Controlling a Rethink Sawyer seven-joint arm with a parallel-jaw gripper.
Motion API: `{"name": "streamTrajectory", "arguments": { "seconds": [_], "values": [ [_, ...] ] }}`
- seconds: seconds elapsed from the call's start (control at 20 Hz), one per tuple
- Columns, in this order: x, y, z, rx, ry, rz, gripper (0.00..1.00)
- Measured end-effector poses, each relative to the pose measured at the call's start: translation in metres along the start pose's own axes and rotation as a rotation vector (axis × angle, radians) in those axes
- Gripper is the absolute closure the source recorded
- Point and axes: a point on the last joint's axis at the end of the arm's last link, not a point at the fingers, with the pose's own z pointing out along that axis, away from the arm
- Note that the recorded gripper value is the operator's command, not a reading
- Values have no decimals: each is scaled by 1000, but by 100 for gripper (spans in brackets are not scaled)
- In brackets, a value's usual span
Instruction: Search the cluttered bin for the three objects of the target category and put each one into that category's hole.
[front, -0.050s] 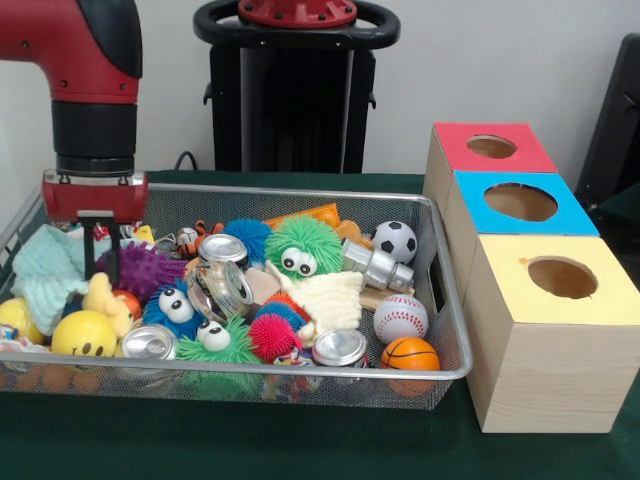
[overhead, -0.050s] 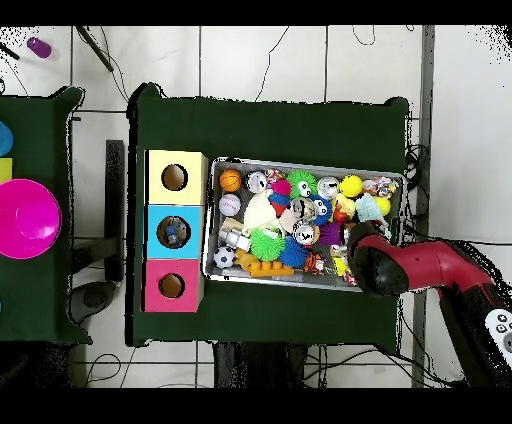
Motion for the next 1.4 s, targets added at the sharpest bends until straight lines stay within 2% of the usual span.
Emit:
{"name": "streamTrajectory", "arguments": {
  "seconds": [0.5, 0.8, 0.9, 1.1, 1.2, 1.25, 1.4],
  "values": [
    [0, -2, -1, 1, -3, 4, 0],
    [4, -30, -5, 4, -45, 31, 0],
    [8, -40, -5, 5, -60, 22, 0],
    [16, -55, -4, 5, -83, -19, 0],
    [21, -61, -3, 6, -91, -55, 0],
    [27, -65, -1, 7, -92, -93, 0],
    [34, -62, 3, 7, -83, -136, 0]
  ]
}}
